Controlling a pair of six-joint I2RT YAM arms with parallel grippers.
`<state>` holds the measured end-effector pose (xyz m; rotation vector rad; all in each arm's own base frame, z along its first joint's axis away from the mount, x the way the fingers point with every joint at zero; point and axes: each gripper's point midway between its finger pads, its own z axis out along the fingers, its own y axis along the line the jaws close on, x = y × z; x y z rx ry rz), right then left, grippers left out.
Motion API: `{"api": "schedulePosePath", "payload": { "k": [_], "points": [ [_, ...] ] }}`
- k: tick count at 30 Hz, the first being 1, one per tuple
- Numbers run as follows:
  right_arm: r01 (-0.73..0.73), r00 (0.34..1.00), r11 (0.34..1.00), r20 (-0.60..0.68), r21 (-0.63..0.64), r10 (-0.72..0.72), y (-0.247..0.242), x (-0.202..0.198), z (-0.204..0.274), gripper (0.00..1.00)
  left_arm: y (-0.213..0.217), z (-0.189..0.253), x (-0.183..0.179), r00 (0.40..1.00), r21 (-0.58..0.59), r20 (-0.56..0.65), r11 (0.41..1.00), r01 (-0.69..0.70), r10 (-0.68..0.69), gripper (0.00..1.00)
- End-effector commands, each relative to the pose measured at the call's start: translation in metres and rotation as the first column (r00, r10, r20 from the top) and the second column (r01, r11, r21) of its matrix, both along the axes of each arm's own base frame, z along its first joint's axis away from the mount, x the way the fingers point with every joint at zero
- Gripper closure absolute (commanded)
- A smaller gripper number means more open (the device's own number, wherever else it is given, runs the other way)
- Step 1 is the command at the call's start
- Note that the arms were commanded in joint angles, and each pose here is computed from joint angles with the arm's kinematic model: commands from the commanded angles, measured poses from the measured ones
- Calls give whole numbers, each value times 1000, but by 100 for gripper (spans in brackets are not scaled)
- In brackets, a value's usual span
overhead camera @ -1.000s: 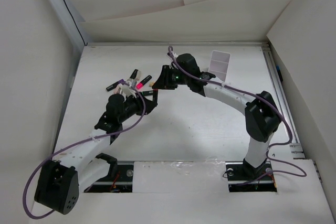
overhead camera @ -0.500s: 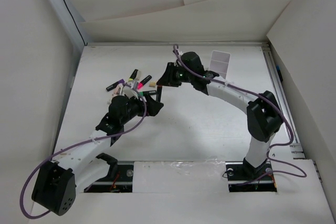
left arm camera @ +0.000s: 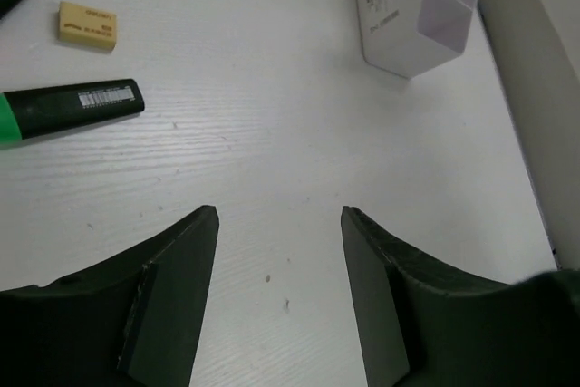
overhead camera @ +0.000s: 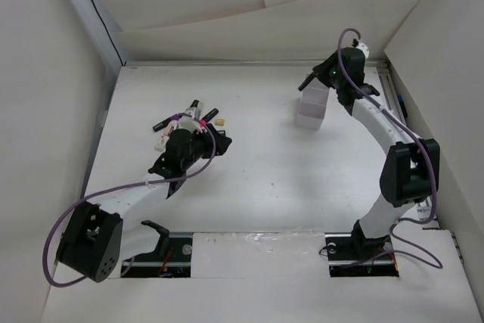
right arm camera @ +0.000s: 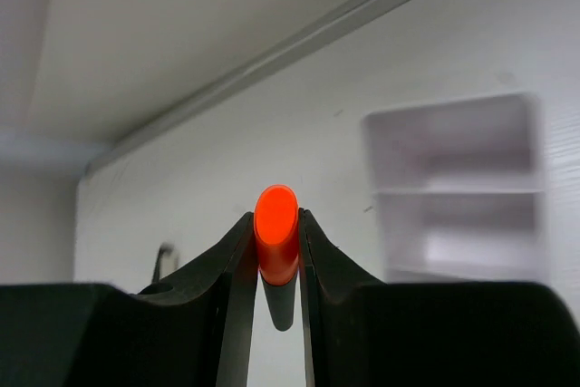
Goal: Sort the stationery into containers
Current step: Place the pen in the storage box, then move the pen to the center of the board.
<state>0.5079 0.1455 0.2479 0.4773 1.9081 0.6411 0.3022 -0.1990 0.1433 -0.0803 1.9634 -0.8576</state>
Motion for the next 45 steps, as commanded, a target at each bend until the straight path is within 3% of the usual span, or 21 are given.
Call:
{"api": "schedulePosePath", "payload": {
  "k": [1,4,9,14,24,31,34,35,39,42,45],
  "points": [
    [333,941,942,71,-37,-330,-77,21,19,100,-1,28,22,996,-44,66,997,-64,67,48],
    [461,886,884,93,-79,-454,-106,37,20,100,6,15,29,993,-9,33,993,-116,116,48],
    [561,827,810,102,-172,-552,-129,54,8,100,24,-11,38,974,66,-25,972,-224,226,35],
    [579,815,791,112,-199,-568,-132,68,4,100,35,-32,43,952,138,-82,949,-283,296,25],
    [571,818,781,92,-253,-568,-125,69,-19,100,50,-57,48,918,212,-135,915,-342,374,23],
    [539,839,801,83,-261,-537,-99,52,-21,78,50,-59,47,914,189,-135,916,-354,381,23],
    [530,847,814,101,-238,-522,-93,46,-5,61,56,-60,48,896,195,-135,898,-394,422,24],
    [525,850,820,106,-228,-515,-92,45,0,51,58,-60,49,893,198,-131,894,-401,430,24],
    [517,856,827,120,-219,-503,-92,36,13,33,63,-61,50,872,168,-148,881,-442,466,24],
    [486,874,849,112,-206,-472,-81,25,14,25,65,-64,52,853,126,-176,870,-476,492,24],
    [471,882,862,108,-188,-458,-73,4,16,25,62,-64,53,847,86,-208,872,-482,489,24]
  ]
}}
